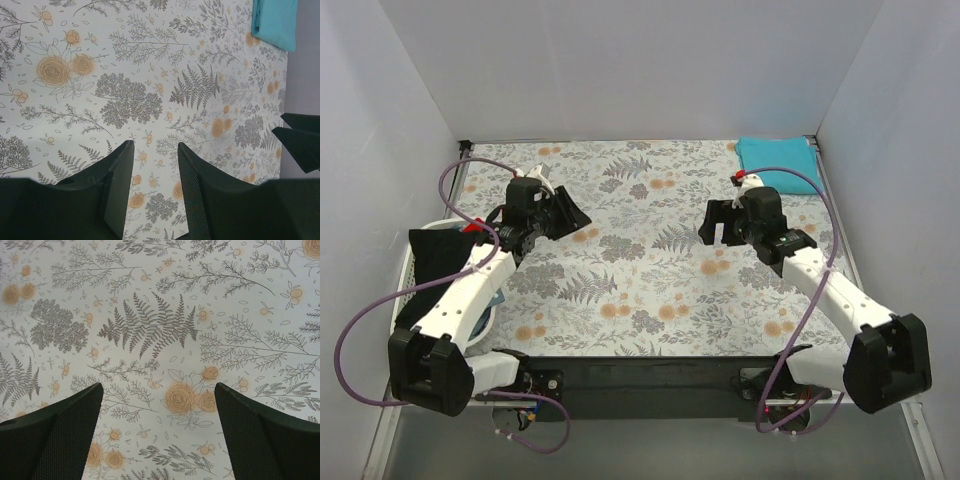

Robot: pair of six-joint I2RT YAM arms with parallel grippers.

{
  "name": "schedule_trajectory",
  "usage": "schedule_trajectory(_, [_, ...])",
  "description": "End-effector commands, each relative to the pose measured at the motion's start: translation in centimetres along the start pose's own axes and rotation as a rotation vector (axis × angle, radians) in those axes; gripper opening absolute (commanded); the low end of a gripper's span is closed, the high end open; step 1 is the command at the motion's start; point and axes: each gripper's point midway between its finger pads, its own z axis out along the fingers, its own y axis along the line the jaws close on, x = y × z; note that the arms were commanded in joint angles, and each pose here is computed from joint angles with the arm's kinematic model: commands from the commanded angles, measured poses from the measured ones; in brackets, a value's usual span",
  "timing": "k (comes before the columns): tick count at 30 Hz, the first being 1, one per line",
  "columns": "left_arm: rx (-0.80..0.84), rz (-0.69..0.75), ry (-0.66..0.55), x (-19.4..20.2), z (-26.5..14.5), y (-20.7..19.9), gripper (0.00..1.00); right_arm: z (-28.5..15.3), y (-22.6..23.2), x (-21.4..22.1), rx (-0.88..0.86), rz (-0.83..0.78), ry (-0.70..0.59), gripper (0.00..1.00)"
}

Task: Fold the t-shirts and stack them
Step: Reset both grippers

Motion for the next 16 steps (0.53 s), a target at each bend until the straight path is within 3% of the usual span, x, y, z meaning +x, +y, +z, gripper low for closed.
schedule_trajectory(1, [0.05, 0.025, -0.021, 0.3, -0.7, -0.5, 0.4, -2.6, 1.2, -2.0, -0.051, 0.002, -0.108, 0.98])
schedule_trajectory(16, [0.043, 0.048, -0.013, 0.7, -0.4, 0.0, 0.4, -4.4, -0.1, -2.8, 0.021, -0.016, -0.175, 0.98])
